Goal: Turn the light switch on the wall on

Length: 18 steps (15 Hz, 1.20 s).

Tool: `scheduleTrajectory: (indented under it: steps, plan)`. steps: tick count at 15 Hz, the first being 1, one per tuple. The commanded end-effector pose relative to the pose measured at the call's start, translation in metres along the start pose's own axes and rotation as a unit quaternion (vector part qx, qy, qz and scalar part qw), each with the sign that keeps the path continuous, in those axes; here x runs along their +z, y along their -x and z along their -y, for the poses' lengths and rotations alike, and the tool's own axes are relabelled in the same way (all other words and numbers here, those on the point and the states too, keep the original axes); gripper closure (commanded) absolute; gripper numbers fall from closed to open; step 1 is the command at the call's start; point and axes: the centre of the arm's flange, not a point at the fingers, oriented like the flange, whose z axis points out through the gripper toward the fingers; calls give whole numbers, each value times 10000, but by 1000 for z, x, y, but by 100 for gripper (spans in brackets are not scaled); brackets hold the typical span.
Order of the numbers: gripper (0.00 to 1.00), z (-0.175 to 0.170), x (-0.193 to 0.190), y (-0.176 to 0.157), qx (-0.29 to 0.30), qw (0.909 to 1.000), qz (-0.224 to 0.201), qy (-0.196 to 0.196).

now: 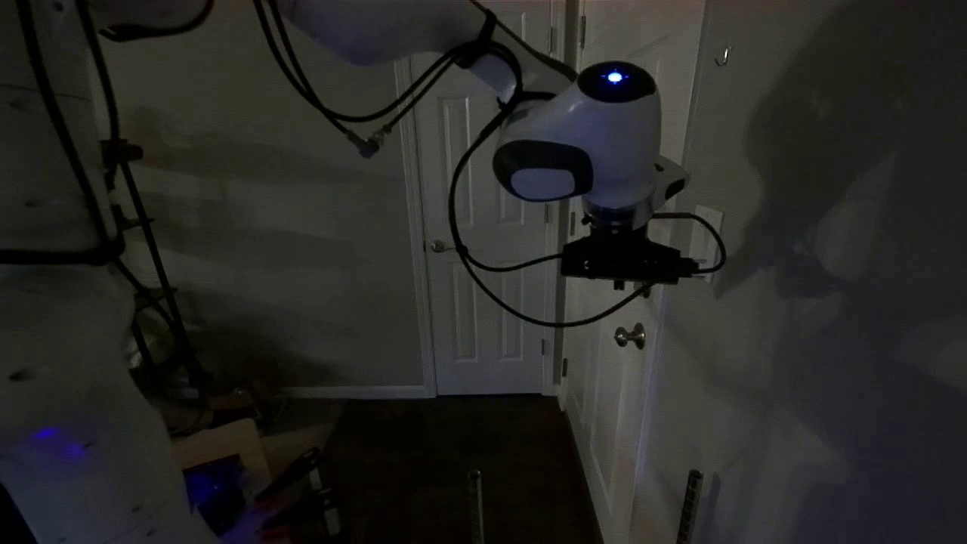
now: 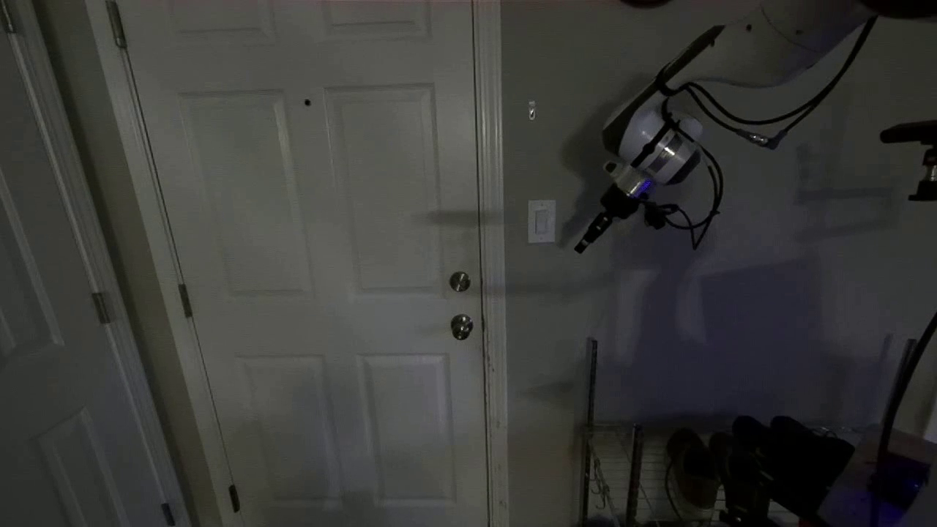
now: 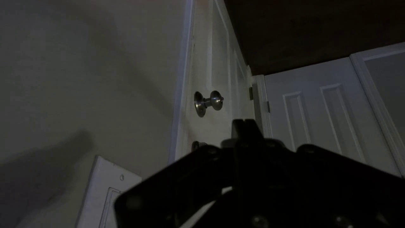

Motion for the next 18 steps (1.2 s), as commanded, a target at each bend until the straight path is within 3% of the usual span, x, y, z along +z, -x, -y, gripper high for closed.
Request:
scheduleTrajectory:
  steps: [1, 11, 18]
  plan:
    - [98, -27, 21, -10, -187, 9992, -309, 163]
    - [98, -48, 40, -24, -730, 9871, -1090, 915]
    - [98, -42, 45, -34, -925, 9707, -1626, 1507]
